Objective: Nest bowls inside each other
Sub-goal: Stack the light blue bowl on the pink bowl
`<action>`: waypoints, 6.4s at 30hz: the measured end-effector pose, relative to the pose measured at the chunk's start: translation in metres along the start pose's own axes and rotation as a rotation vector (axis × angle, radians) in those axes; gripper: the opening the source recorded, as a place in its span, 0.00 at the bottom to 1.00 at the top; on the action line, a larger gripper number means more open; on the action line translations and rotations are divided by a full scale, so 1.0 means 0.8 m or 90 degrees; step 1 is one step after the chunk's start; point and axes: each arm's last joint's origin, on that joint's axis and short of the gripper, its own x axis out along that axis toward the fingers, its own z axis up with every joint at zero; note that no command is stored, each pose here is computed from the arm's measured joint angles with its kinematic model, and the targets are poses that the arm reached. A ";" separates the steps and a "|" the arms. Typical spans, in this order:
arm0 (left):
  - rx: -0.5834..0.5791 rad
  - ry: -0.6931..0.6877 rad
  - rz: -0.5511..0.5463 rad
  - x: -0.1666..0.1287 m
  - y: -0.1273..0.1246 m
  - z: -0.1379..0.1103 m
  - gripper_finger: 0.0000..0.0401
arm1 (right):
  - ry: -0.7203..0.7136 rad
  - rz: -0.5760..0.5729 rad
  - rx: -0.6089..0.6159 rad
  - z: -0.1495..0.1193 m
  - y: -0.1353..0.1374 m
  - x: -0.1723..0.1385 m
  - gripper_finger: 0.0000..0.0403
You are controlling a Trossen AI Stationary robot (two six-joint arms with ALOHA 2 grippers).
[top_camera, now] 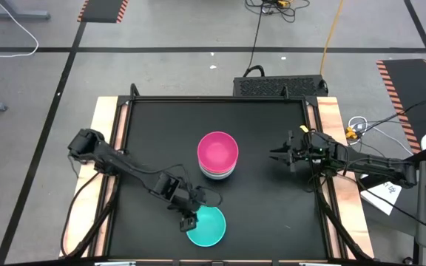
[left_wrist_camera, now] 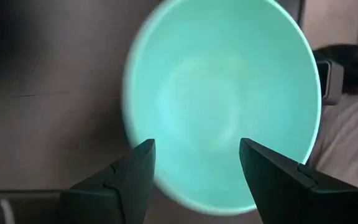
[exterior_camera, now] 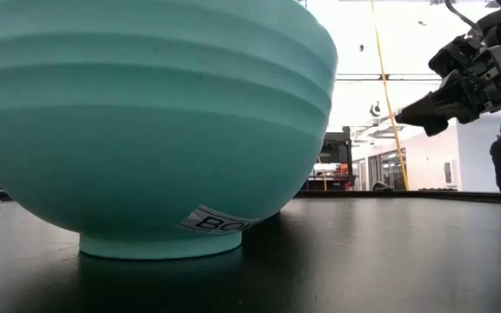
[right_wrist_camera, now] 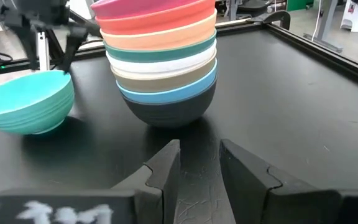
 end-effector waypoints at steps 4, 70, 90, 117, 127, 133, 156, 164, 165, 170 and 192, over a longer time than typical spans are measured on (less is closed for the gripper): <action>0.000 0.015 0.014 0.015 0.004 -0.001 0.59 | -0.001 0.001 0.000 0.000 0.000 0.000 0.27; 0.158 0.006 0.120 0.009 0.024 0.008 0.02 | -0.003 0.002 0.016 0.001 0.000 -0.001 0.27; 0.436 -0.281 -0.024 -0.075 -0.034 0.029 0.01 | -0.004 0.002 0.032 0.001 0.000 -0.001 0.27; 0.472 -0.596 0.412 -0.336 0.024 0.064 0.01 | -0.004 0.002 0.038 0.001 0.000 -0.001 0.27; 0.381 -0.563 0.429 -0.446 0.049 0.073 0.01 | -0.004 0.002 0.046 0.001 0.000 -0.001 0.27; 0.350 -0.421 0.389 -0.428 0.076 0.100 0.01 | -0.009 0.002 0.048 0.002 0.000 -0.001 0.27; 0.362 -0.197 0.228 -0.362 0.103 0.162 0.01 | -0.009 0.000 0.067 0.002 0.000 -0.001 0.27; 0.352 -0.122 0.205 -0.318 0.121 0.184 0.01 | -0.009 0.000 0.067 0.002 0.000 -0.001 0.27; 0.349 -0.117 0.206 -0.314 0.123 0.186 0.01 | -0.009 0.000 0.067 0.002 0.000 -0.001 0.27; 0.350 -0.082 0.204 -0.293 0.133 0.196 0.01 | -0.009 -0.001 0.068 0.002 0.000 -0.001 0.27; 0.397 -0.075 0.192 -0.268 0.137 0.211 0.01 | -0.009 0.000 0.081 0.002 0.000 -0.001 0.27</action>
